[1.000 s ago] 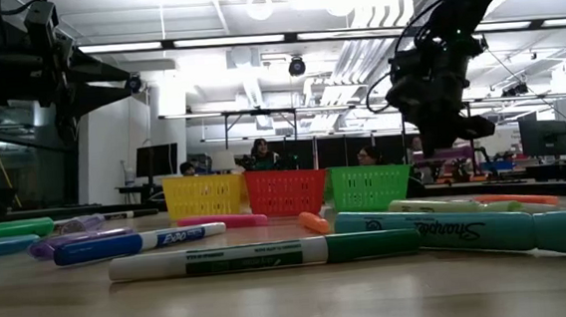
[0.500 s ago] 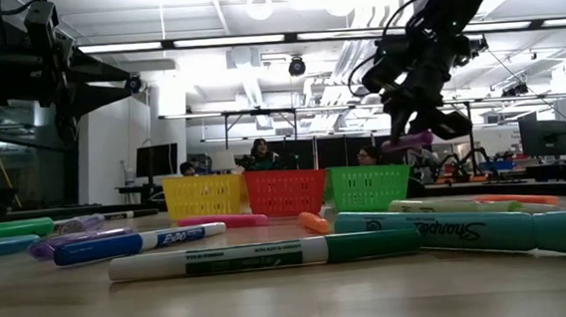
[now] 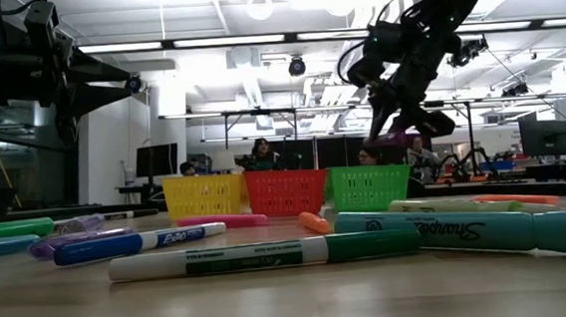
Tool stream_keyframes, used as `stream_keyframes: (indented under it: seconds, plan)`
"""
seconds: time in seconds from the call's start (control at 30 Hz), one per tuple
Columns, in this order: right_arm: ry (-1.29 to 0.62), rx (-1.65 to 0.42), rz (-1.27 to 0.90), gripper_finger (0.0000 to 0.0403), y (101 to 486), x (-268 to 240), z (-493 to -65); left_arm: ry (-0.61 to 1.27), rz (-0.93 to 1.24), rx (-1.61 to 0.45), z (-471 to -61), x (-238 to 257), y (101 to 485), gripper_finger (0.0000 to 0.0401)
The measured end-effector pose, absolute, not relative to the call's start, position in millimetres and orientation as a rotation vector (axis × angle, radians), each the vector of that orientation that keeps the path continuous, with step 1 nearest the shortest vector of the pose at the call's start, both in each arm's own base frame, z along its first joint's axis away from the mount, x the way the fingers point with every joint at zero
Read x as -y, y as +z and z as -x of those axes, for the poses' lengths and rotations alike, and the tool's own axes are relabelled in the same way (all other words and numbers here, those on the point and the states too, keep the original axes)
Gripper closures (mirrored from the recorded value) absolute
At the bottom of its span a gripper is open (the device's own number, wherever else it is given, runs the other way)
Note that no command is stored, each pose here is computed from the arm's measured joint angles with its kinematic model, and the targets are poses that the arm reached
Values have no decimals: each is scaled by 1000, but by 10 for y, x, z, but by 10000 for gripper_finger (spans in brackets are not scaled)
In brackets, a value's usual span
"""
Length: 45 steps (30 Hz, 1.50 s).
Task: Pick & Place Markers
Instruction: Put the dark purple highlighter into the green bin
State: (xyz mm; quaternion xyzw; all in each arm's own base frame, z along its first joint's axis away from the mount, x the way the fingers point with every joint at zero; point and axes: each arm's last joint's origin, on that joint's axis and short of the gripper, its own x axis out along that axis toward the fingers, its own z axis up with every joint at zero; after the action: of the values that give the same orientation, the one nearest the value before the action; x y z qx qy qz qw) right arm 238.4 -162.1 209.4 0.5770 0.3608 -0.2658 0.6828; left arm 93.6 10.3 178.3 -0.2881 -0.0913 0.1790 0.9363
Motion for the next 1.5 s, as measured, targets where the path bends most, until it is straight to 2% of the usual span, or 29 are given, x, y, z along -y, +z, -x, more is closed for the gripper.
stream_keyframes:
  seconds: [0.4,1.03,1.5]
  plan:
    - [-607,-784,-1256,328,1927,1588,-2626,366,589,186,-937,-103,1782,274]
    - [-734,-818,-1243,328,1780,1427,-2766,365,589,186,-937,-103,1782,274]
    - [-735,-818,-1243,324,1750,1437,-2782,365,589,186,-937,-103,1782,274]
